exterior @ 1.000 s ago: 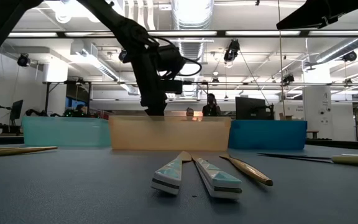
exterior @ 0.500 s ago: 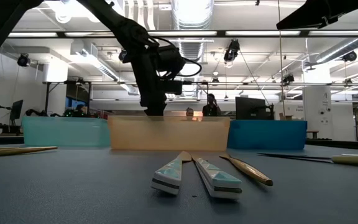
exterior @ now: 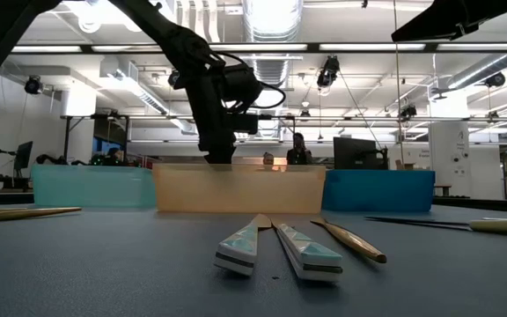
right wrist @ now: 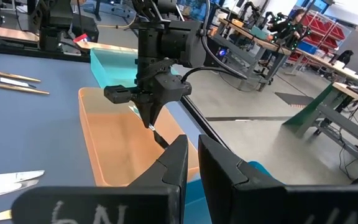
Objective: Sort silverware by color (type)
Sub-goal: Put the white knife in the orange bin
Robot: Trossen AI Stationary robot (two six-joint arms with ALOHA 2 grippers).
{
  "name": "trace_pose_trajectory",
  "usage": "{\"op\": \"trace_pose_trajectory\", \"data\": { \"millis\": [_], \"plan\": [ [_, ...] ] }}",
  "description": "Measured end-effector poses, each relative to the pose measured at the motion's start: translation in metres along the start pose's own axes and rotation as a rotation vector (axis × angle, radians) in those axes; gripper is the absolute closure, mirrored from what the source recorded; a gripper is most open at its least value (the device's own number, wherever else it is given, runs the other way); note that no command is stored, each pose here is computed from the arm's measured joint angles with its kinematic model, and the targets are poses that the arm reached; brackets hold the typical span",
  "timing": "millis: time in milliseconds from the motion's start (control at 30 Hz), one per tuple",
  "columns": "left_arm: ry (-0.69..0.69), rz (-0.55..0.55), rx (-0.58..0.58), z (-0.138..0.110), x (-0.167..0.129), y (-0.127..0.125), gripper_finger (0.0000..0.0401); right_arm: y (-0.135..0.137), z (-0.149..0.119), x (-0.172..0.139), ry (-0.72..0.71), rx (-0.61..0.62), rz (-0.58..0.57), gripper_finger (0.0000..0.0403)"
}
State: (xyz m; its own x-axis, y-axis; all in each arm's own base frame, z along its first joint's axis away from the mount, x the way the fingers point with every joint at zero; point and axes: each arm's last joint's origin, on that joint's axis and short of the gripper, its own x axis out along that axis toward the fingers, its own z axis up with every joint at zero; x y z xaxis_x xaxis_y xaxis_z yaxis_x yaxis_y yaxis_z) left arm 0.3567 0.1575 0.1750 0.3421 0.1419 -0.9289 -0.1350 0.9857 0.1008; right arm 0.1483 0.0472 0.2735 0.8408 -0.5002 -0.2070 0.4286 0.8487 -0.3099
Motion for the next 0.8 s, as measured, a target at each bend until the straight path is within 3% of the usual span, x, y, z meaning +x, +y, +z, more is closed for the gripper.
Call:
{"op": "trace_pose_trajectory", "data": {
  "millis": [800],
  "plan": [
    [-0.004,0.003,-0.019,0.0004,0.0,0.0002,0.0379,0.0,0.0001,0.0,0.0,0.0,0.0,0.0372]
  ]
}}
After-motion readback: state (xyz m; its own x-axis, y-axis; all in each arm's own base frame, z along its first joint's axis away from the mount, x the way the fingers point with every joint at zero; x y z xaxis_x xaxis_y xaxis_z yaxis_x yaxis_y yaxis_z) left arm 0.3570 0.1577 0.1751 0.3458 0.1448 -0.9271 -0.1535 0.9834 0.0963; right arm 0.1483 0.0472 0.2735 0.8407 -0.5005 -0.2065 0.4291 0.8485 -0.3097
